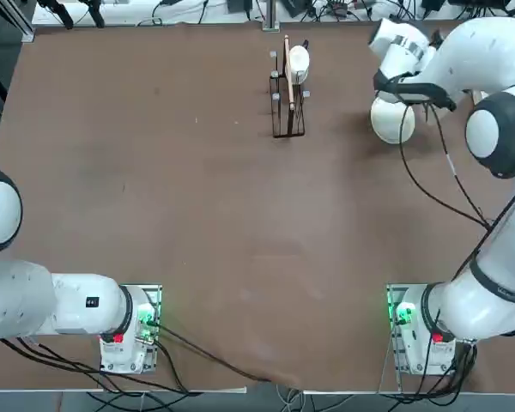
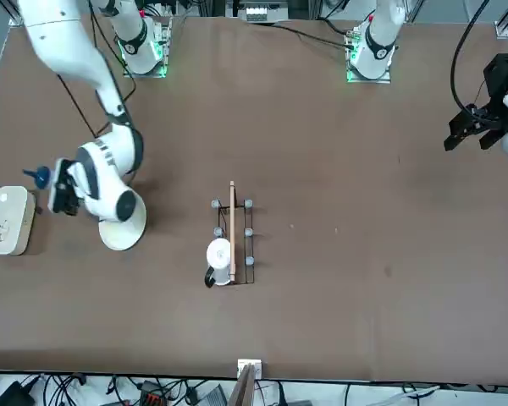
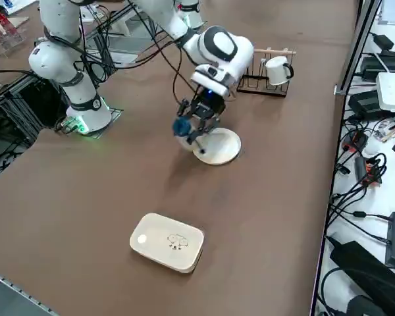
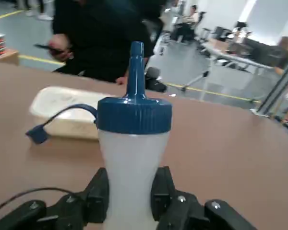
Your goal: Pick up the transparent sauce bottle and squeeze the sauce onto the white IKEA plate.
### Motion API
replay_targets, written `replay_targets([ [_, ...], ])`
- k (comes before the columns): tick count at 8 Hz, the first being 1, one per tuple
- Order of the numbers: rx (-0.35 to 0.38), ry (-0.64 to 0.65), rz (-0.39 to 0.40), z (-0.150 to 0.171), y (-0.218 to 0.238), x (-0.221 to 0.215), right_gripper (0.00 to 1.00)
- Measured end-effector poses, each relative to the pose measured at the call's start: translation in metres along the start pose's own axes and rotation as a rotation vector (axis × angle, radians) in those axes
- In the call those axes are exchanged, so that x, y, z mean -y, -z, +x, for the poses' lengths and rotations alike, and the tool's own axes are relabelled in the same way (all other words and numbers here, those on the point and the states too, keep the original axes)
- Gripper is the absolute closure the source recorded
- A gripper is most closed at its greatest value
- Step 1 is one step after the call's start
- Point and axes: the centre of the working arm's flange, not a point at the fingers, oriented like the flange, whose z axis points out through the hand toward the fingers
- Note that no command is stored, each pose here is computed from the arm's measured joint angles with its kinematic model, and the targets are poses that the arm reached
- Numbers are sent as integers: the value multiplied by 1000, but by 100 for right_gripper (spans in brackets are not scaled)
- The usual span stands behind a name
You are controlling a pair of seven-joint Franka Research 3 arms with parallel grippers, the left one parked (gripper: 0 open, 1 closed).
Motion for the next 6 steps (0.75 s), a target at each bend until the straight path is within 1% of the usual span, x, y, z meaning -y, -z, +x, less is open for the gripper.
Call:
replay_targets([
  [1, 24, 41, 55, -9, 32, 1, 57],
  [3, 118, 132, 131, -21, 91, 0, 57],
  [5, 217, 225, 216, -31, 128, -2, 57],
  [6, 267, 267, 249, -36, 138, -2, 57],
])
